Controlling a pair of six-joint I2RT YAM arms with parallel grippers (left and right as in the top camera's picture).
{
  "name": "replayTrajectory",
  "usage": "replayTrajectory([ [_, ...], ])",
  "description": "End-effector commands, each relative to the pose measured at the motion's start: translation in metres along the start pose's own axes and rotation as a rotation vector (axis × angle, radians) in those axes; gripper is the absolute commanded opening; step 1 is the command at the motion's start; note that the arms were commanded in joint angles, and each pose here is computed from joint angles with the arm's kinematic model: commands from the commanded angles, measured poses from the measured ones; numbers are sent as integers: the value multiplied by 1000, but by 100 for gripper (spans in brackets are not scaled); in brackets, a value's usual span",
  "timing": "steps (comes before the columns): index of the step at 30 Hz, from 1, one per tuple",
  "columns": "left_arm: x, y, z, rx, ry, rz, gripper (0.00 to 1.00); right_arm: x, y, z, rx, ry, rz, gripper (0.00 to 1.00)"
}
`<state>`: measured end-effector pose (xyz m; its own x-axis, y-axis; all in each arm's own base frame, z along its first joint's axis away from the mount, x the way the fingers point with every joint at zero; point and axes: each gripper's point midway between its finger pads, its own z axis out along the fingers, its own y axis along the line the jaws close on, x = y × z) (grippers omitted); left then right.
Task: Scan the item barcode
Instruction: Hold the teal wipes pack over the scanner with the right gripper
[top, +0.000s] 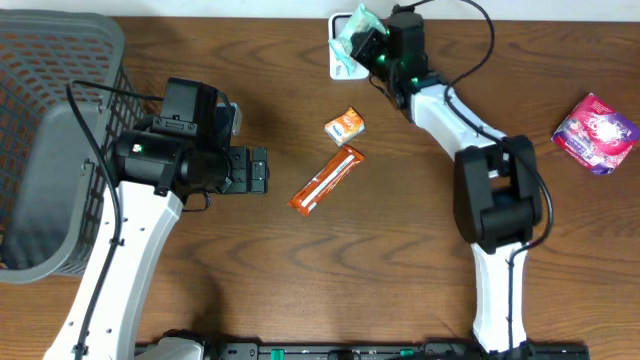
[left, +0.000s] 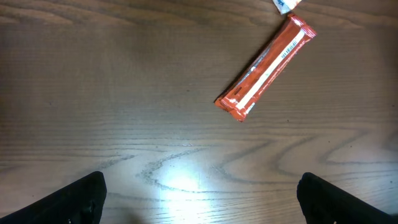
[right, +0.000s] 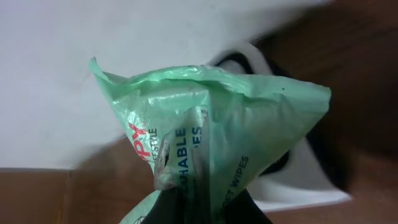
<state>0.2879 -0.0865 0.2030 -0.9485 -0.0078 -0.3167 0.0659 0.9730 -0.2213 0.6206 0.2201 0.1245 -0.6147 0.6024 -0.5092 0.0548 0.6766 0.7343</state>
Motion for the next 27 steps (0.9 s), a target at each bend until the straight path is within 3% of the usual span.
replayTrajectory([
  [1, 0, 3, 0, -10, -2, -5, 98, -43, 53, -17, -80, -90, -107, 1],
  [7, 0, 3, 0, -11, -2, -5, 98, -45, 59, -16, -79, -99, -87, 1],
  [16, 0, 3, 0, -10, -2, -5, 98, -39, 21, -1, 23, -106, -74, 1],
  [20, 0, 3, 0, -10, -2, -5, 98, -30, 10, 3, 74, -76, -225, 1],
  [27, 0, 3, 0, -10, -2, -5, 98, -27, 9, 5, 81, -77, -229, 1],
])
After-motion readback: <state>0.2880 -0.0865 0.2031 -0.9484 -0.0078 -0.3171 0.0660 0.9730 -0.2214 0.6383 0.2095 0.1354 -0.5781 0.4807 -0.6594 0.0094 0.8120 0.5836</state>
